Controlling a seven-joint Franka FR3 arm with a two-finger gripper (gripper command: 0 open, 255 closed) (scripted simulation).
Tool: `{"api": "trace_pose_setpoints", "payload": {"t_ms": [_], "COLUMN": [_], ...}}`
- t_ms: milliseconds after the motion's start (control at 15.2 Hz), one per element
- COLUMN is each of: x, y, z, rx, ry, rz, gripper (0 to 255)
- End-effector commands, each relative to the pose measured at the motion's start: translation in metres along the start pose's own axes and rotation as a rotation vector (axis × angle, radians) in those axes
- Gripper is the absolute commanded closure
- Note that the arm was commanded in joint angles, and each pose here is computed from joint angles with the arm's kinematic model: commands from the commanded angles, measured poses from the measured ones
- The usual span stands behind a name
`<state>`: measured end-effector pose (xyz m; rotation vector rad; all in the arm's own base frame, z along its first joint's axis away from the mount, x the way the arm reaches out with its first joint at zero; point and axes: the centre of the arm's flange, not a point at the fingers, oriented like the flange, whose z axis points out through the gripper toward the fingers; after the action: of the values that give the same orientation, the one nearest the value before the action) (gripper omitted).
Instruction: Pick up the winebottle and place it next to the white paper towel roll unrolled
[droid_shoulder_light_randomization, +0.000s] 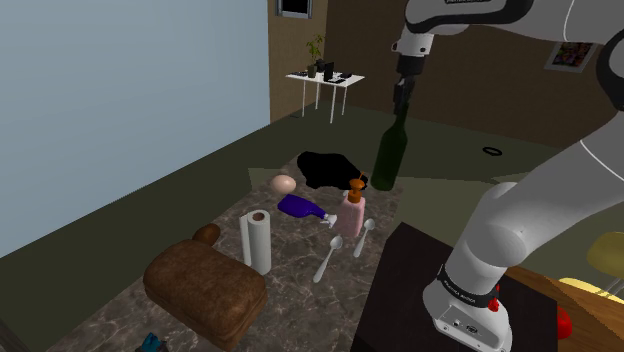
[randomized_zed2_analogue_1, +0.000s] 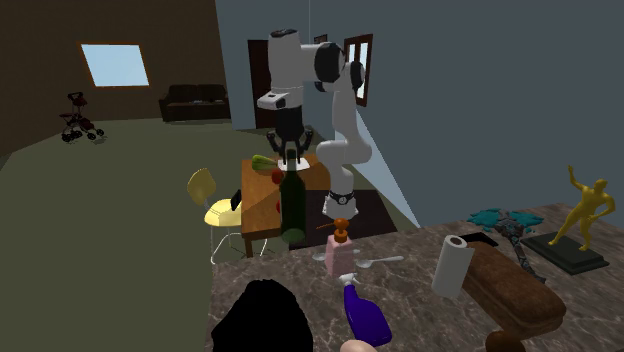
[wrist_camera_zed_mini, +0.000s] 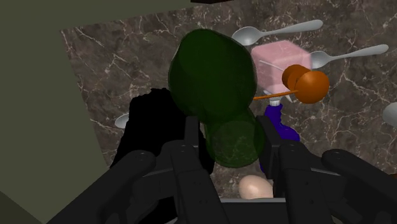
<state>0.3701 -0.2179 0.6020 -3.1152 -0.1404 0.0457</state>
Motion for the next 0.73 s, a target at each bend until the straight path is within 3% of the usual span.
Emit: {"api": "trace_pose_setpoints", "payload": {"t_ms": [0, 660], "x": [-0.001, -0.003], "y": [0.000, -0.001], "z": [-0.011, -0.064], "rx": [0.000, 0.000], "ry": [0.000, 0.000], "rz": [0.000, 0.000], "gripper": [255, 255]}}
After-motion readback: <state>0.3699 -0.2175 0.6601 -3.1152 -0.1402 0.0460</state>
